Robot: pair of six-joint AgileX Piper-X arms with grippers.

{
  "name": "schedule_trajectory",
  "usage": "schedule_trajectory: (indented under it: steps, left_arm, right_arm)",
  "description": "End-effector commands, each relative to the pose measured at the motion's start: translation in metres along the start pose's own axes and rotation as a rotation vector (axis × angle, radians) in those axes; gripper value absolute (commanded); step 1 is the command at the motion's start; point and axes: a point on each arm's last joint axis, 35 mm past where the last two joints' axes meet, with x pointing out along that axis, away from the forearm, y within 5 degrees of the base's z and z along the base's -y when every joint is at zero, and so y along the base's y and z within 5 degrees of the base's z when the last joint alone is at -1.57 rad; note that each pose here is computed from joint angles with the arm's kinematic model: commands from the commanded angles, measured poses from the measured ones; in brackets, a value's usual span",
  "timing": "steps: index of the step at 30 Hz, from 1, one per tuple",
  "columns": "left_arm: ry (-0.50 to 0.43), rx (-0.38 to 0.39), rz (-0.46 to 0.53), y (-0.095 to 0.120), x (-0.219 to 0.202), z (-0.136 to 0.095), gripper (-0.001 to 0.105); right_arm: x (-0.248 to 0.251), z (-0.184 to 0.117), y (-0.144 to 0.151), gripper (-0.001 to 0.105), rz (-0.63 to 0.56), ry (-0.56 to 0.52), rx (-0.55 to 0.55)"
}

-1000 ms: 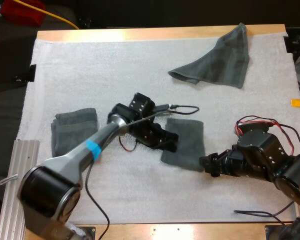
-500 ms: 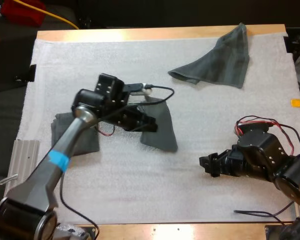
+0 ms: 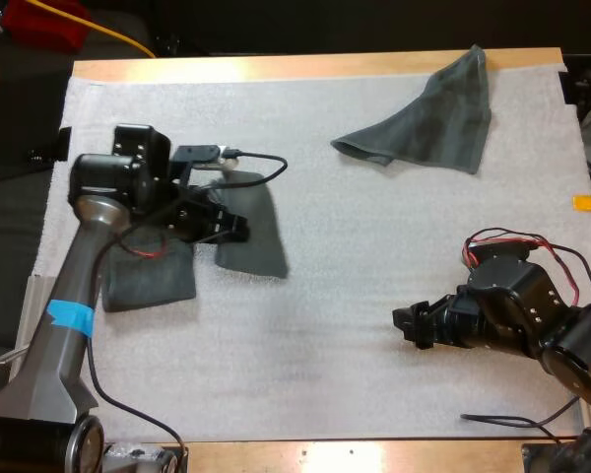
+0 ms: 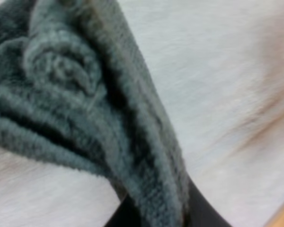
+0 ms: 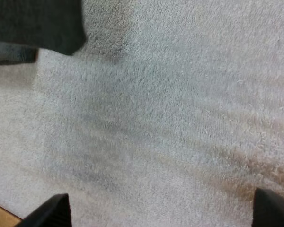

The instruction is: Pick towel from pile, fold and stack

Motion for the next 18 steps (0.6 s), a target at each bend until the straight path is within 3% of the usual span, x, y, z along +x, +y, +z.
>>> schedule_trajectory:
  steps: [1, 4, 9, 18]
  left_arm:
    - [-0.012, 0.019, 0.034, -0.001, -0.008, -0.002, 0.0]
    - [-0.025, 0.033, 0.054, 0.006, -0.012, -0.001, 0.0]
    - [-0.038, 0.015, 0.192, 0.021, -0.02, -0.001, 0.0]
    - [-0.029, -0.04, 0.266, 0.045, -0.022, 0.002, 0.0]
  right_arm:
    - [-0.002, -0.001, 0.0, 0.074, -0.002, 0.004, 0.001]
    - [-0.002, -0.001, 0.0, 0.074, -0.002, 0.004, 0.001]
    - [-0.002, -0.001, 0.0, 0.074, -0.002, 0.004, 0.001]
    - [-0.002, -0.001, 0.0, 0.074, -0.002, 0.004, 0.001]
